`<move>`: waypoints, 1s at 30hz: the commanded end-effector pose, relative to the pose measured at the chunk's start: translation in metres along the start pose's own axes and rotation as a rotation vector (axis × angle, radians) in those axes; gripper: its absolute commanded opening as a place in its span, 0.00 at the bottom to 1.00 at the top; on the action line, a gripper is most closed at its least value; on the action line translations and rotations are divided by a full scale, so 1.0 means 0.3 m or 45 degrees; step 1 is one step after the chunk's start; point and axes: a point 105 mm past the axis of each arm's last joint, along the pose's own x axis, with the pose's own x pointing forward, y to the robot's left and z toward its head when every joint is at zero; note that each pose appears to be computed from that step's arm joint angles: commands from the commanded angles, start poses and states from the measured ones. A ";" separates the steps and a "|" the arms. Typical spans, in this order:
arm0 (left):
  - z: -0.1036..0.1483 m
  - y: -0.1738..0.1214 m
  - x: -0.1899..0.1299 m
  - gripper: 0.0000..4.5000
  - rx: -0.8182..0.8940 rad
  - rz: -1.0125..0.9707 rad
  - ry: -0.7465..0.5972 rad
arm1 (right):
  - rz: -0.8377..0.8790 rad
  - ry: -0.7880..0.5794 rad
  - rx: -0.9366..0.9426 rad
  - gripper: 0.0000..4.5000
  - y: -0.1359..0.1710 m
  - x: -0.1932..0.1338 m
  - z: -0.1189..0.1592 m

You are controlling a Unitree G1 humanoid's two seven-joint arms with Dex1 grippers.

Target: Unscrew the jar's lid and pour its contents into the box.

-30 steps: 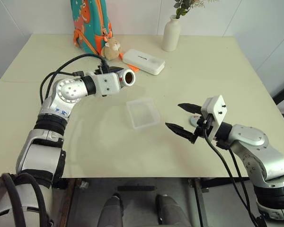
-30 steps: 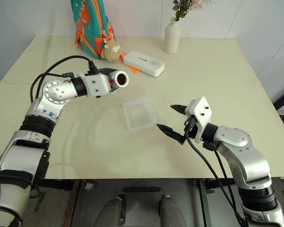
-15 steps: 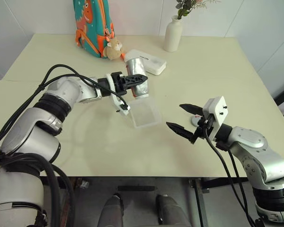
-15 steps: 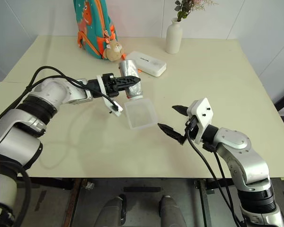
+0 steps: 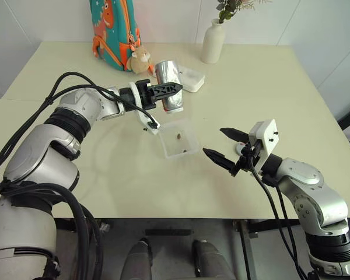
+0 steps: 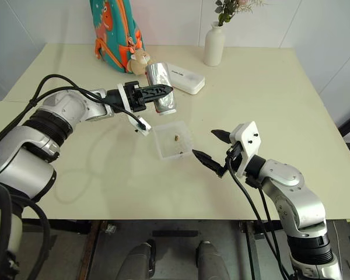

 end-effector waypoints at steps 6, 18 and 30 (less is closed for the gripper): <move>-0.138 -0.084 -0.131 0.43 -1.206 -0.032 0.544 | 0.021 -0.044 -0.034 0.99 0.025 -0.015 0.033; -0.179 -0.339 -0.529 0.43 -2.879 0.594 1.253 | 0.076 0.005 -0.132 0.99 0.041 -0.023 0.017; -0.017 -0.450 -0.867 0.43 -2.667 0.747 1.630 | 0.117 0.013 -0.186 0.99 0.034 -0.009 0.008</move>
